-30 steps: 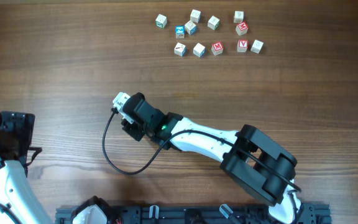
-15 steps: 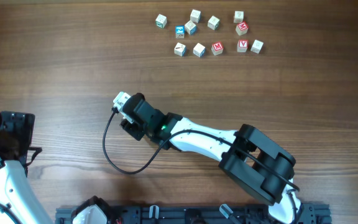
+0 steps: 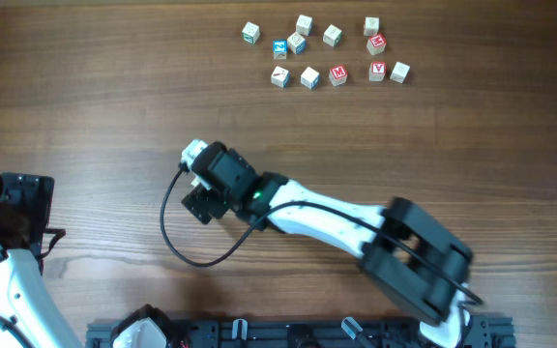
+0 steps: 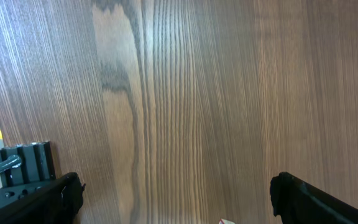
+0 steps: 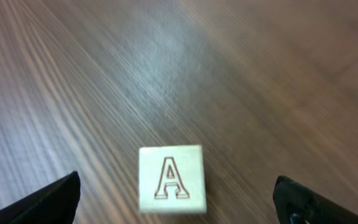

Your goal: Form a tower

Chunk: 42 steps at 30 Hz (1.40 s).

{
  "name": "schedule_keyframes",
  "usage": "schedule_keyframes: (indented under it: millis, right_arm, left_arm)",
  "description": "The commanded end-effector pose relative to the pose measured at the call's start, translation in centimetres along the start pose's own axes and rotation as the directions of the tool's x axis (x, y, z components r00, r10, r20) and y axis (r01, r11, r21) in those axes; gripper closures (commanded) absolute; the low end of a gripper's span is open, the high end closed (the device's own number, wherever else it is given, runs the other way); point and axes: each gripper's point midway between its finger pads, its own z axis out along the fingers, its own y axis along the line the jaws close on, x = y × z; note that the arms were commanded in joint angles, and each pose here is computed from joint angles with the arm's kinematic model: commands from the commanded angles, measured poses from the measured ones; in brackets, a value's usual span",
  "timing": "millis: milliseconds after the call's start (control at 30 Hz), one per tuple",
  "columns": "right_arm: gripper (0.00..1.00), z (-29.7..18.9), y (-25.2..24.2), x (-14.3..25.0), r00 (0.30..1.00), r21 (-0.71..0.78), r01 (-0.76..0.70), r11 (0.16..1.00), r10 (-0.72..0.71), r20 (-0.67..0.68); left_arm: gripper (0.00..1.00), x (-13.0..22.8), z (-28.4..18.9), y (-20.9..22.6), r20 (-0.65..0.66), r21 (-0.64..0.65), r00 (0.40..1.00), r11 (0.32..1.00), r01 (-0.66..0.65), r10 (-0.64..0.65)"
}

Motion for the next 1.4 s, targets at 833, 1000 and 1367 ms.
schedule_keyframes:
  millis: [833, 1000, 1367]
  right_arm:
    - [0.00, -6.4, -37.2, 4.2, 0.770, 0.320, -0.636, 0.702, 0.551, 0.320]
    - [0.03, -3.3, -38.5, 5.7, 0.768, 0.324, -0.637, 0.700, 0.537, 0.350]
    - [0.53, 0.6, -39.0, 8.5, 0.780, 0.333, -0.623, 0.707, 0.536, 0.322]
  left_arm:
    - [0.00, 0.2, 0.3, 0.1, -0.015, -0.003, 1.000, 1.000, 0.022, -0.022]
    - [0.00, 0.2, 0.3, 0.1, -0.015, -0.003, 1.000, 1.000, 0.022, -0.022]
    - [0.00, 0.2, 0.3, 0.1, -0.015, -0.003, 1.000, 1.000, 0.022, -0.022]
